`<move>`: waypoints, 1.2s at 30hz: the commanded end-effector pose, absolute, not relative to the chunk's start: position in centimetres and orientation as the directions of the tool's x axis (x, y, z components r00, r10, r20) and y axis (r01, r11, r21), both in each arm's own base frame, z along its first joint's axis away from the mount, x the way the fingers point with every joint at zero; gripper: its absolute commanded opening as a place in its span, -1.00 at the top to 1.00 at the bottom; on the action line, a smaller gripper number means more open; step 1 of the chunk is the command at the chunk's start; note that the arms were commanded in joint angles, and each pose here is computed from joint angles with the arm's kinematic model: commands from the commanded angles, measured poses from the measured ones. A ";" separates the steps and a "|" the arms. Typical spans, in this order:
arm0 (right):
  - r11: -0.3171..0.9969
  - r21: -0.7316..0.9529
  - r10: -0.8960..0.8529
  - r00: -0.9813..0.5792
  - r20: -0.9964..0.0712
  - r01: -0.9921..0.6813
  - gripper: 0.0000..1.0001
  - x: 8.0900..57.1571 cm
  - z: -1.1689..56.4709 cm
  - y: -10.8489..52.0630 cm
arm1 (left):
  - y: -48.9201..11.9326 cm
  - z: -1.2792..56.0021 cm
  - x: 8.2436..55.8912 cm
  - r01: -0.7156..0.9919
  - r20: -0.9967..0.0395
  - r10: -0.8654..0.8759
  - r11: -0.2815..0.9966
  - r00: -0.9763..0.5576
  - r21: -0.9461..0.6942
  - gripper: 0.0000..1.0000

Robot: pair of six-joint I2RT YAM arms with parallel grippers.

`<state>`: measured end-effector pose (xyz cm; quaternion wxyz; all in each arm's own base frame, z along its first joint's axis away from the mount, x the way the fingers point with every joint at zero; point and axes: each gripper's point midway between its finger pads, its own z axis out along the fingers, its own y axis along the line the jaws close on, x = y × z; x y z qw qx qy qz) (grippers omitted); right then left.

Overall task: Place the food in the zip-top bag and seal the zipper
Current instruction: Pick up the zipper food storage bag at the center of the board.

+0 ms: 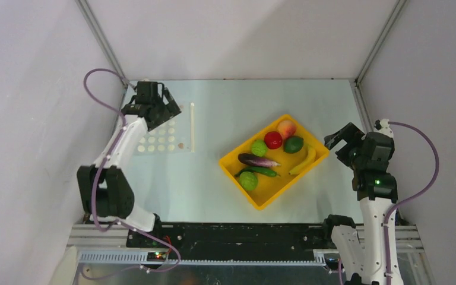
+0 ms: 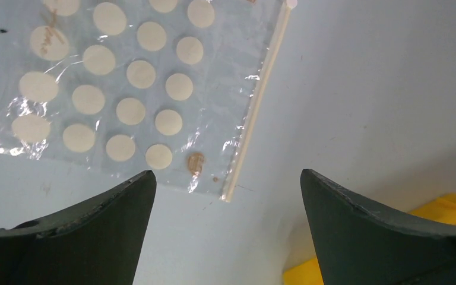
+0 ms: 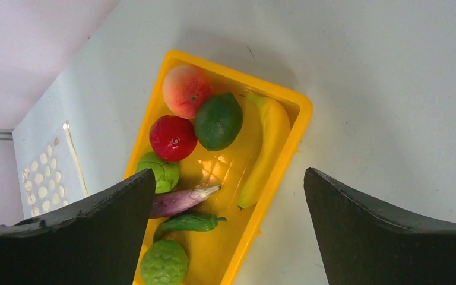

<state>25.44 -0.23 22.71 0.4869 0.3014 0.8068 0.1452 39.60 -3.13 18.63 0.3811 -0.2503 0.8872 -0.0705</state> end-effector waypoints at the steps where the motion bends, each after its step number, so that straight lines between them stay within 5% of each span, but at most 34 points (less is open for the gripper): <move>1: 0.799 0.535 0.600 -0.295 -0.744 0.274 -1.00 25.5 24.5 0.0 | -5.0 18.6 42.7 -0.289 -0.652 -0.389 0.921 -0.651 -0.262 -0.97; 6: 0.803 0.567 0.594 -0.316 -0.740 0.182 -1.00 25.8 24.3 1.5 | -5.2 13.1 44.6 -0.277 -0.554 -0.269 0.958 -0.788 -0.072 -0.97; 25: 0.795 0.581 0.597 -0.384 -0.704 0.172 -1.00 26.5 21.1 2.3 | -7.5 3.2 44.3 -0.145 -0.308 -0.147 0.989 -0.940 -0.028 -0.90; 33: 0.800 0.567 0.595 -0.378 -0.709 0.198 -1.00 26.6 20.8 1.8 | -8.0 1.6 43.5 -0.154 -0.261 -0.153 0.988 -0.953 -0.018 -0.33; 36: 0.802 0.560 0.594 -0.375 -0.712 0.208 -1.00 26.5 20.7 1.6 | -8.5 1.2 43.3 -0.152 -0.254 -0.154 0.988 -0.955 -0.031 0.03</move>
